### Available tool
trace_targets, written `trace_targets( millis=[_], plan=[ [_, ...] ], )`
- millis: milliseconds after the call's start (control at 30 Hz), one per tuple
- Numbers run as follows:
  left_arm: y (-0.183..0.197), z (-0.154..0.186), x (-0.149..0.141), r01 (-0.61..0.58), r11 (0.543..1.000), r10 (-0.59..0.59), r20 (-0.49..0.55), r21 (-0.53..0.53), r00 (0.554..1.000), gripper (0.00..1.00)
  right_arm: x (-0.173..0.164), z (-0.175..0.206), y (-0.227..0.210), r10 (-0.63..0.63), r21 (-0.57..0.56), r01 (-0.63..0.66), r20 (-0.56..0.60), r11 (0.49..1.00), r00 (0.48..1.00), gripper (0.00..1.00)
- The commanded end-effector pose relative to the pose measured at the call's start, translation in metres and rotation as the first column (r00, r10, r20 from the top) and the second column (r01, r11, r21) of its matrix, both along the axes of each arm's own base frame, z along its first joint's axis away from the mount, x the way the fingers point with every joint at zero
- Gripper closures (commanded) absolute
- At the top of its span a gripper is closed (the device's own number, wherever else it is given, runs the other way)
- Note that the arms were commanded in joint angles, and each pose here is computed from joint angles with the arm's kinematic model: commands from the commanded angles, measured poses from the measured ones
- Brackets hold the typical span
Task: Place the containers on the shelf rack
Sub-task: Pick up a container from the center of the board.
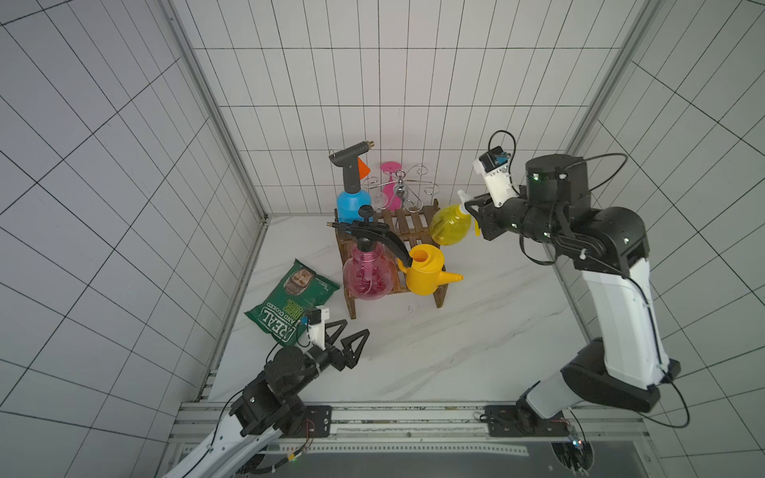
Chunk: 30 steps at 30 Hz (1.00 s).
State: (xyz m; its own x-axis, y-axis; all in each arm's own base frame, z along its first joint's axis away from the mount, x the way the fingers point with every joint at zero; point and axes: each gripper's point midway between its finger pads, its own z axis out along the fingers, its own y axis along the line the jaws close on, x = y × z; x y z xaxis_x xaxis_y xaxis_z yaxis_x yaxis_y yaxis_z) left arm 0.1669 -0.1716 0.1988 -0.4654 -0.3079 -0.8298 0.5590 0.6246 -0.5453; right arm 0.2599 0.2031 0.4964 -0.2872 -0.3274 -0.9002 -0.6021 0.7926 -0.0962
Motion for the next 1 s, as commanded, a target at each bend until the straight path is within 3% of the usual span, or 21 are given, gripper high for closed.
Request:
trace_targets(
  millis=[0,167,300,467,700,967],
  plan=[
    [-0.021,0.02,-0.016,0.151,0.986,-0.145,0.094,-0.062,0.985,0.06,-0.032,0.011,-0.028,-0.016,0.068,0.013,0.048,0.998,0.999,1.0],
    [-0.043,0.023,-0.026,0.249,0.968,-0.243,0.125,-0.033,0.962,0.06,-0.074,-0.003,-0.048,0.043,0.119,-0.047,0.029,0.992,0.999,1.0],
    [-0.063,0.025,-0.039,0.293,0.953,-0.302,0.187,0.079,0.935,0.05,-0.103,-0.019,-0.036,0.19,0.168,-0.181,-0.037,0.969,0.981,1.0],
    [-0.078,0.024,-0.067,0.324,0.919,-0.383,0.318,0.223,0.867,0.02,-0.131,-0.065,-0.011,0.375,0.199,-0.338,-0.2,0.92,0.905,1.0],
    [-0.074,0.039,-0.095,0.404,0.895,-0.444,0.446,0.187,0.777,0.02,-0.141,-0.114,0.014,0.479,0.2,-0.435,-0.359,0.878,0.801,1.0],
    [-0.086,0.028,-0.079,0.347,0.901,-0.424,0.365,0.26,0.828,0.02,-0.151,-0.158,0.061,0.577,0.161,-0.575,-0.457,0.802,0.677,1.0]
  ],
)
